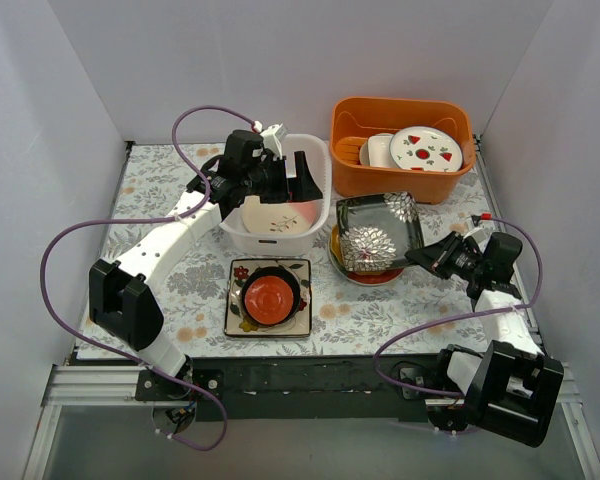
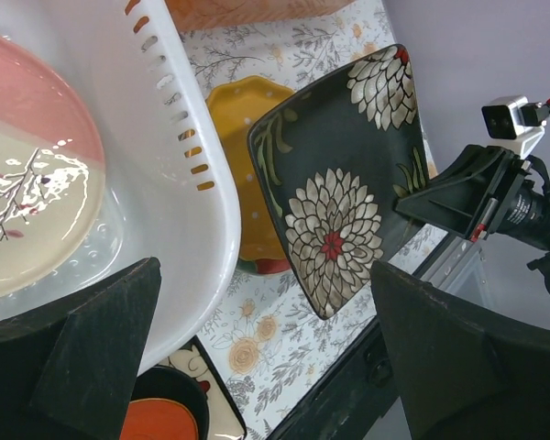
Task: Place the plates into the plastic bin on the countertop
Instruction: Pick up the plate at the center of the board.
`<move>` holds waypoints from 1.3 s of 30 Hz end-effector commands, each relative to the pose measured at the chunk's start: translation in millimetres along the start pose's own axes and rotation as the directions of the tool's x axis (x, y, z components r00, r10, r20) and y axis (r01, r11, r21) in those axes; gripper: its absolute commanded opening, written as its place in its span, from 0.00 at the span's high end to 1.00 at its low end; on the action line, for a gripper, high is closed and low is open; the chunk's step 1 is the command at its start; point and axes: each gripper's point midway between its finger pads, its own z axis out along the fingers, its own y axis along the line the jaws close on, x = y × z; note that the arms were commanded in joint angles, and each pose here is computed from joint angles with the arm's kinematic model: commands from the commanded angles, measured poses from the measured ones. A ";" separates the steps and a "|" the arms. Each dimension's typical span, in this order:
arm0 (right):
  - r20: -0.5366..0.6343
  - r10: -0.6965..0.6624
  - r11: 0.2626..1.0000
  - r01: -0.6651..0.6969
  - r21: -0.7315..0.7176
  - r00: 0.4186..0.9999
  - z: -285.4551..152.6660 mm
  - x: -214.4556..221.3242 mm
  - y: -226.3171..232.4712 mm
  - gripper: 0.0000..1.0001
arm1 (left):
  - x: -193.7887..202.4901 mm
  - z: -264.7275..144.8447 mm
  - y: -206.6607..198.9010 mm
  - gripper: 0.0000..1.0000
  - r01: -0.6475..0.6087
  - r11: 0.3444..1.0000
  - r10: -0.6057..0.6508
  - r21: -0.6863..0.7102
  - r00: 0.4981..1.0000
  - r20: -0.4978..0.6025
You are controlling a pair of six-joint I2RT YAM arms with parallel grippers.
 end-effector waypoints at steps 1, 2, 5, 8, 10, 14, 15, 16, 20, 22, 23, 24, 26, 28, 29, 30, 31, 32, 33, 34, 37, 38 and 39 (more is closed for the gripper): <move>0.044 -0.153 0.973 0.158 -0.166 0.987 -11.1 -25.3 57.1 0.99 | -6.7 -17.0 -21.8 0.02 -0.022 0.997 0.020 0.075 0.999 0.032; 0.045 -0.154 0.971 0.159 -0.179 0.987 -11.8 -25.1 59.9 0.99 | -6.2 -15.4 -21.5 0.02 -0.020 0.997 0.018 0.077 0.999 0.029; 0.051 -0.165 0.961 0.172 -0.217 0.985 -14.8 -25.8 70.4 0.99 | -2.6 -13.7 -23.3 0.02 -0.013 0.995 0.011 0.096 1.000 0.016; 0.059 -0.177 0.953 0.186 -0.238 0.982 -17.0 -27.5 77.8 0.99 | -1.0 -11.1 -24.7 0.02 -0.005 0.994 0.004 0.112 1.000 0.009; 0.059 -0.184 0.947 0.193 -0.256 0.981 -18.7 -27.3 82.6 0.99 | -0.1 -10.6 -25.0 0.02 0.000 0.993 -0.001 0.115 1.000 0.005; 0.056 -0.177 0.938 0.185 -0.293 0.983 -20.8 -24.9 88.8 0.99 | -1.0 -10.8 -27.7 0.02 0.001 0.992 -0.002 0.129 1.000 0.007; 0.059 -0.176 0.935 0.185 -0.301 0.983 -21.4 -24.8 90.6 0.99 | -1.5 -11.1 -28.6 0.02 -0.002 0.991 0.001 0.133 1.000 0.008; 0.062 -0.180 0.933 0.190 -0.307 0.982 -22.2 -24.8 92.6 0.99 | -1.1 -10.8 -29.2 0.02 0.001 0.991 -0.002 0.137 1.000 0.005; 0.069 -0.190 0.923 0.203 -0.326 0.979 -24.5 -24.9 98.0 0.99 | 0.0 -10.6 -31.2 0.02 0.008 0.989 -0.008 0.149 1.000 -0.002; 0.072 -0.190 0.922 0.203 -0.329 0.979 -24.7 -25.8 99.4 0.99 | -0.1 -10.9 -33.1 0.02 0.007 0.987 -0.007 0.159 1.000 -0.003; 0.072 -0.191 0.921 0.205 -0.331 0.979 -25.1 -25.6 100.0 0.99 | 1.4 -10.8 -34.8 0.02 0.010 0.985 -0.008 0.170 1.000 -0.011; 0.073 -0.191 0.921 0.204 -0.332 0.979 -25.1 -25.5 100.1 0.99 | 1.7 -10.4 -35.9 0.02 0.012 0.984 -0.010 0.178 1.000 -0.013; 0.068 -0.191 0.920 0.203 -0.336 0.979 -25.0 -24.8 100.5 0.99 | 3.9 -8.7 -36.7 0.02 0.018 0.981 -0.014 0.191 1.000 -0.022; 0.066 -0.189 0.920 0.200 -0.337 0.980 -25.0 -24.1 100.3 0.99 | 4.2 -8.6 -41.4 0.02 0.024 0.975 -0.019 0.219 0.999 -0.026; 0.067 -0.192 0.918 0.204 -0.340 0.979 -25.4 -23.8 101.4 0.99 | 5.8 -7.2 -41.8 0.02 0.030 0.973 -0.023 0.227 0.999 -0.034; 0.068 -0.195 0.917 0.206 -0.341 0.978 -25.7 -23.6 101.9 0.99 | 5.9 -7.2 -45.9 0.02 0.035 0.967 -0.026 0.251 0.999 -0.039; 0.067 -0.197 0.916 0.208 -0.342 0.978 -25.6 -23.4 102.3 0.99 | 6.6 -7.1 -48.2 0.02 0.038 0.964 -0.027 0.262 0.999 -0.043; 0.062 -0.198 0.914 0.207 -0.348 0.978 -25.3 -22.0 103.2 0.99 | 7.7 -5.7 -47.9 0.02 0.044 0.963 -0.033 0.266 0.998 -0.048; 0.062 -0.202 0.912 0.211 -0.351 0.977 -25.5 -22.0 104.4 0.99 | 7.7 -4.2 -50.2 0.02 0.047 0.961 -0.035 0.272 0.998 -0.048; 0.063 -0.203 0.911 0.212 -0.354 0.977 -25.5 -21.8 105.2 0.99 | 8.6 -3.1 -51.5 0.02 0.047 0.960 -0.034 0.277 0.998 -0.051; 0.064 -0.209 0.906 0.218 -0.364 0.976 -25.4 -21.9 109.0 0.99 | 11.5 0.4 -57.9 0.02 0.042 0.954 -0.026 0.295 0.998 -0.057; 0.059 -0.208 0.905 0.215 -0.367 0.976 -24.6 -21.5 109.5 0.99 | 12.5 1.1 -59.4 0.02 0.042 0.954 -0.025 0.297 0.998 -0.060; 0.060 -0.210 0.903 0.217 -0.370 0.976 -24.7 -21.9 111.5 0.99 | 12.8 2.0 -62.5 0.02 0.038 0.952 -0.021 0.305 0.998 -0.060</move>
